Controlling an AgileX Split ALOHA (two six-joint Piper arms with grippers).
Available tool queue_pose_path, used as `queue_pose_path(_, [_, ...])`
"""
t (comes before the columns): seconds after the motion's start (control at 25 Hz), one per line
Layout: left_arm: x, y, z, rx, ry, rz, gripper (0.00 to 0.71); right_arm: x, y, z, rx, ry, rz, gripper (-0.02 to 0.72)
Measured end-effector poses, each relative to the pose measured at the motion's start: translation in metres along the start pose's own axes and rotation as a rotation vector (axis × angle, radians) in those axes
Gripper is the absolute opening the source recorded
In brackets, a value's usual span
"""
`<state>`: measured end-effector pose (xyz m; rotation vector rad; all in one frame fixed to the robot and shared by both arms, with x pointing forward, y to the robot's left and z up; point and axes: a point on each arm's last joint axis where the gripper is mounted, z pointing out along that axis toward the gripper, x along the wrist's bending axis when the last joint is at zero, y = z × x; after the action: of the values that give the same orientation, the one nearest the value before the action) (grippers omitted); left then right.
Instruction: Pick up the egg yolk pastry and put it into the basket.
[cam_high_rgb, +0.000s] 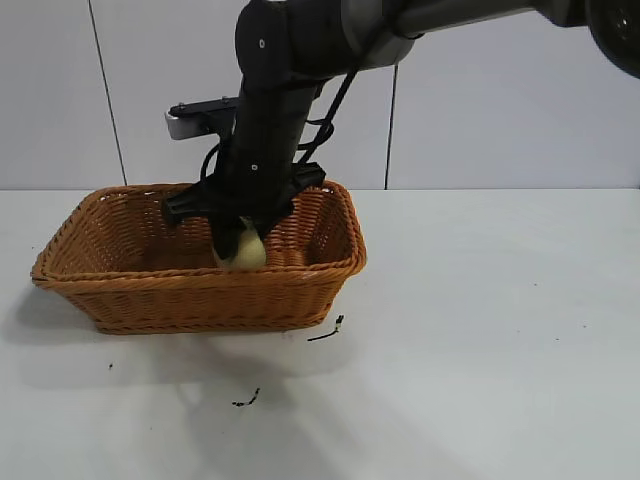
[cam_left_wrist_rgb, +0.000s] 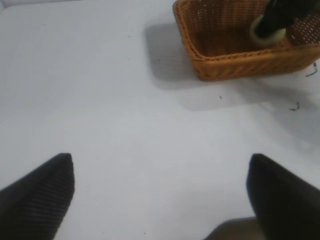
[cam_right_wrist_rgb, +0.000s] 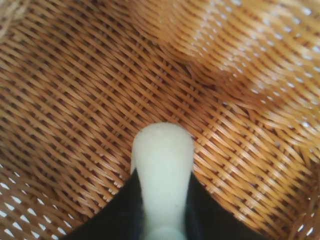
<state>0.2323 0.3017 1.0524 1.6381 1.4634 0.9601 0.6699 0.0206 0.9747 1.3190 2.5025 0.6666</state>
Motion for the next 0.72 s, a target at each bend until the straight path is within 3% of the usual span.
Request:
queue_pose_path(0.2, [0.0, 0.0, 0.0, 0.0, 0.0, 0.0, 0.696, -0.013, 0.02, -0.036, -0.037, -0.014, 0.029, 0.693])
queue_pose_path(0.32, [0.0, 0.0, 0.0, 0.0, 0.0, 0.0, 0.696, -0.045, 0.025, -0.046, -0.059, -0.042, 0.082, 0.693])
queue_pose_path(0.72, [0.0, 0.0, 0.0, 0.0, 0.0, 0.0, 0.696, -0.219, -0.016, -0.066, 0.032, -0.213, 0.375, 0.693])
